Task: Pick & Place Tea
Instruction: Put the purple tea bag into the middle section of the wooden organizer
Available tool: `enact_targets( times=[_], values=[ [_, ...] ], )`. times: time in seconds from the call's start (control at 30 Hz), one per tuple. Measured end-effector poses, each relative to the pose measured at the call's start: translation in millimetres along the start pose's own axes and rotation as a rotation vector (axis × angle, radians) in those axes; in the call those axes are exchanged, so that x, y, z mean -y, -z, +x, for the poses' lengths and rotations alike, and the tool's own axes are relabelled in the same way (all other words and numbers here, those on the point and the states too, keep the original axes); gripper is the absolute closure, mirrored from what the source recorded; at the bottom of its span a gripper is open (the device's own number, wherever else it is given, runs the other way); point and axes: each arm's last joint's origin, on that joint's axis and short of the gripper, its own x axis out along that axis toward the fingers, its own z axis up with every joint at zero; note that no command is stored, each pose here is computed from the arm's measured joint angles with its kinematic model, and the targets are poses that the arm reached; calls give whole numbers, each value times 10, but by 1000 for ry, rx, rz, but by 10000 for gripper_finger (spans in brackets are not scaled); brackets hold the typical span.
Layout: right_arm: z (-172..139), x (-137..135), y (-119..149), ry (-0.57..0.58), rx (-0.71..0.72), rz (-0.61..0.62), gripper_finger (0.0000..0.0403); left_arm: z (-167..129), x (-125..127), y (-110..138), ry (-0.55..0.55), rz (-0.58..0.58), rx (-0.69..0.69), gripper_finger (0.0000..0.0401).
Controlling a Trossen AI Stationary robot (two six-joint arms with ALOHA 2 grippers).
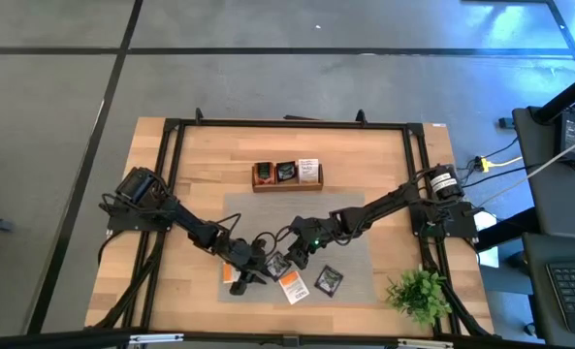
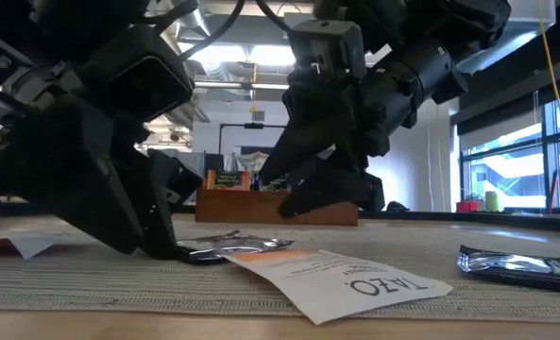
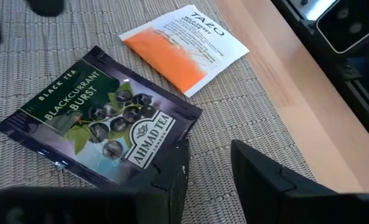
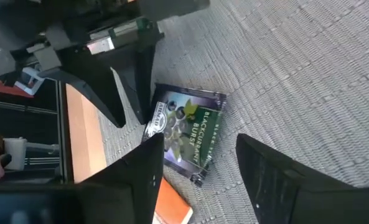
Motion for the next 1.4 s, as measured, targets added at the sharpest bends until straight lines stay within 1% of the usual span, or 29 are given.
enact_targets(
  times=[0.2,0.47,0.6,0.9,1.0,1.27,1.4],
  values=[
    [104,54,104,27,-29,18,210,0,-8,2,-29,-3,6,285],
    [148,81,114,24,-24,43,214,0,-11,4,-31,-4,5,286],
    [156,68,114,-5,-36,45,214,0,-12,5,-38,-3,6,287],
    [157,61,121,-18,-50,45,214,0,-14,7,-45,-2,7,287],
    [157,57,126,-31,-67,68,214,0,-21,7,-65,-2,13,288],
    [156,54,125,-35,-69,70,214,-1,-33,3,-72,-5,16,287],
    [157,32,110,-59,-52,62,214,-1,-44,-1,-86,-11,22,287]
  ],
)
